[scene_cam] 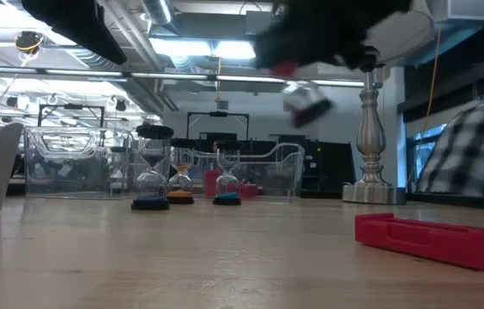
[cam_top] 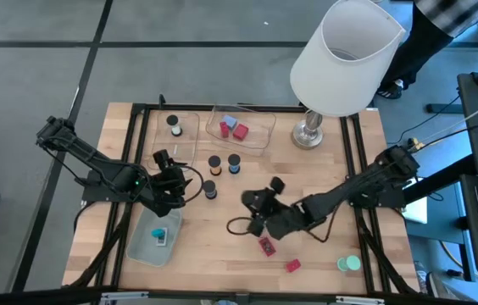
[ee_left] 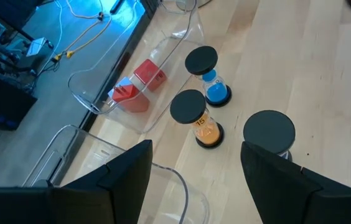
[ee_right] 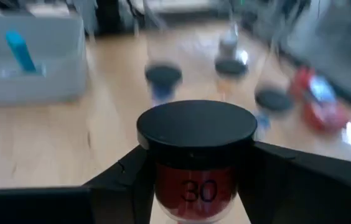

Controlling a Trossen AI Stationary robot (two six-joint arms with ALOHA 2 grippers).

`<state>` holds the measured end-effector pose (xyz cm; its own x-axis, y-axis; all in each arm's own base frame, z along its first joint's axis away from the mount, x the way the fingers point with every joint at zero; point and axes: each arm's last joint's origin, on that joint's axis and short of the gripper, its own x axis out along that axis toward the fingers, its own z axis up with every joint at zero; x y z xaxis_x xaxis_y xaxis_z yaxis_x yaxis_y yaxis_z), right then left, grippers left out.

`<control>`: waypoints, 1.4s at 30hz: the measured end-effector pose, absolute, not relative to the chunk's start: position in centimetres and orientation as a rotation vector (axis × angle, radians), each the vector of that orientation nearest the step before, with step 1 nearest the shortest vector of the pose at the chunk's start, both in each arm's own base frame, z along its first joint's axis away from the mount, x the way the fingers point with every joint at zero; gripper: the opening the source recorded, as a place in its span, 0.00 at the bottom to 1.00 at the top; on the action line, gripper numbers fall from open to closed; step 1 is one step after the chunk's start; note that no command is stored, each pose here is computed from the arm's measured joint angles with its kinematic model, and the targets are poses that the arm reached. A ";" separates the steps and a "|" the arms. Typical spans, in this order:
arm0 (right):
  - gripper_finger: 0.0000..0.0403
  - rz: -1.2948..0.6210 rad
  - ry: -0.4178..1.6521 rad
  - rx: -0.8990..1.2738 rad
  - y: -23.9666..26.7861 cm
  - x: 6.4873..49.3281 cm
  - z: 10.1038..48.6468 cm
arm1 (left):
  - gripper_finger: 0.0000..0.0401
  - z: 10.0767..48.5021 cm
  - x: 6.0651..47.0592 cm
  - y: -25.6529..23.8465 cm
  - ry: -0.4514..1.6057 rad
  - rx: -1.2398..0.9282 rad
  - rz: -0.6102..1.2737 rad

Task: Pick & Place Office items
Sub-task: Move the pink hourglass from the right to the center of the table

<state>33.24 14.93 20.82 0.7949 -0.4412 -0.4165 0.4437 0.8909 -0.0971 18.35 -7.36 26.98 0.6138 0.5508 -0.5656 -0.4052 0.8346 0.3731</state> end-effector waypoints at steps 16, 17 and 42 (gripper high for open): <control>0.42 -0.390 0.194 0.023 10.4 40.8 13.5 | 0.60 26.9 18.3 -7.4 0.734 0.208 0.542; 0.42 -0.398 0.183 0.028 10.2 40.9 12.9 | 0.60 26.9 18.3 -7.4 0.735 0.208 0.542; 0.42 -0.438 0.006 0.135 9.1 41.7 7.1 | 0.60 26.9 18.3 -7.4 0.736 0.209 0.542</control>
